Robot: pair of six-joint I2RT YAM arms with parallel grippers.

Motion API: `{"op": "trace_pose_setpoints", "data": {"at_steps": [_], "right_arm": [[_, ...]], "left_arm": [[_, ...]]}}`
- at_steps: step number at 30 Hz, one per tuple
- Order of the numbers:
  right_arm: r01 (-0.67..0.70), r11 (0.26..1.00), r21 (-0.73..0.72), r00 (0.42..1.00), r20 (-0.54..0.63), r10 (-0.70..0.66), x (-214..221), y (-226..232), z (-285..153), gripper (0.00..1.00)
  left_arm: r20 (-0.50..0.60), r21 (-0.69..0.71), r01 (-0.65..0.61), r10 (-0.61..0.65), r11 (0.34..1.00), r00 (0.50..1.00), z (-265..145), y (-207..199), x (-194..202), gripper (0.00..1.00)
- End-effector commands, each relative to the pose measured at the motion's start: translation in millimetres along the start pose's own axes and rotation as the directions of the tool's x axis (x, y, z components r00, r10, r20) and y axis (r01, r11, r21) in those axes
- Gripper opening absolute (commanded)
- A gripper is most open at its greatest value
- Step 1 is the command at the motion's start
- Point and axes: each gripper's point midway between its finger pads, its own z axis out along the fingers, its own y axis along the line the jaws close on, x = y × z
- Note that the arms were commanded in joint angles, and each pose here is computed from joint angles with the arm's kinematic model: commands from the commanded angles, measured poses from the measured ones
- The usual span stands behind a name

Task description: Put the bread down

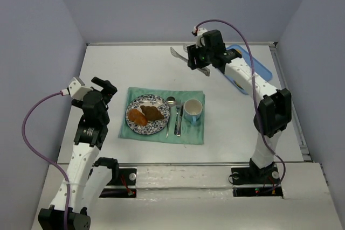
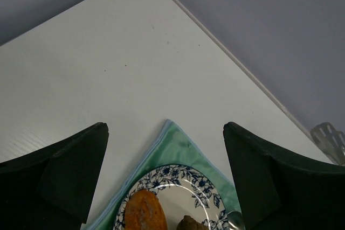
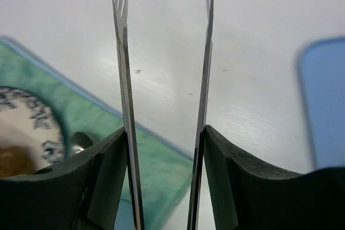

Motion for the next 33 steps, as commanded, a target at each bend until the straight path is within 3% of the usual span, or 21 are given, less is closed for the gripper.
{"op": "trace_pose_setpoints", "data": {"at_steps": [1, 6, 15, 16, 17, 18, 22, 27, 29, 30, 31, 33], "right_arm": [[0.148, 0.98, 0.131, 0.989, -0.021, -0.146, 8.2, -74.0, 20.4, 0.61], [0.164, 0.975, 0.147, 0.982, -0.117, -0.147, 39.5, -132.9, 58.2, 0.61], [0.135, 0.97, 0.201, 0.974, -0.206, -0.092, 72.2, -165.1, 92.3, 0.73], [0.136, 0.968, 0.209, 0.972, -0.216, -0.089, 76.1, -166.8, 92.0, 0.82], [0.139, 0.966, 0.216, 0.973, -0.212, -0.092, 73.6, -167.3, 89.3, 0.83], [0.138, 0.964, 0.228, 0.973, -0.214, -0.089, 73.5, -168.5, 86.3, 0.99], [0.133, 0.958, 0.255, 0.983, -0.16, -0.094, 47.2, -165.2, 63.1, 1.0], [0.049, 0.946, 0.322, 0.998, 0.012, -0.056, -12.4, -150.7, -5.6, 1.0], [-0.062, 0.914, 0.402, 0.995, 0.097, 0.025, -23.6, -154.8, -33.5, 1.0], [-0.116, 0.898, 0.424, 0.991, 0.111, 0.076, -8.8, -156.1, -38.3, 1.0], [-0.204, 0.875, 0.439, 0.97, 0.214, 0.118, -24.1, -150.9, -70.7, 1.0], [-0.313, 0.847, 0.429, 0.933, 0.304, 0.191, -8.6, -141.9, -102.8, 1.0]], "left_arm": [[0.055, -0.038, -0.009, 0.011, 0.999, 0.998, 3.4, 6.7, -9.4, 0.99], [0.068, -0.028, -0.009, 0.011, 1.0, 0.998, 5.1, 5.0, -10.1, 0.99], [0.056, -0.065, -0.033, 0.036, 0.997, 0.998, 12.8, 9.0, -5.0, 0.99], [0.052, -0.066, -0.035, 0.039, 0.997, 0.998, 13.6, 8.7, -3.8, 0.99], [0.05, -0.065, -0.038, 0.041, 0.997, 0.998, 14.3, 8.3, -3.8, 0.99], [0.042, -0.066, -0.042, 0.045, 0.997, 0.998, 15.6, 8.0, -1.6, 0.99], [0.032, -0.06, -0.045, 0.047, 0.997, 0.998, 16.0, 6.5, 0.1, 0.99], [0.038, -0.04, -0.034, 0.035, 0.999, 0.999, 12.1, 3.6, -3.4, 0.99], [0.036, -0.034, -0.029, 0.031, 0.999, 0.999, 10.4, 3.1, -3.6, 0.99], [0.034, -0.031, -0.03, 0.031, 0.999, 0.999, 10.2, 2.5, -3.6, 0.99], [0.033, -0.027, -0.029, 0.03, 0.999, 0.999, 9.8, 1.5, -3.8, 0.99], [0.02, -0.017, -0.03, 0.03, 0.999, 0.999, 9.9, -0.8, -1.9, 0.99]]}}
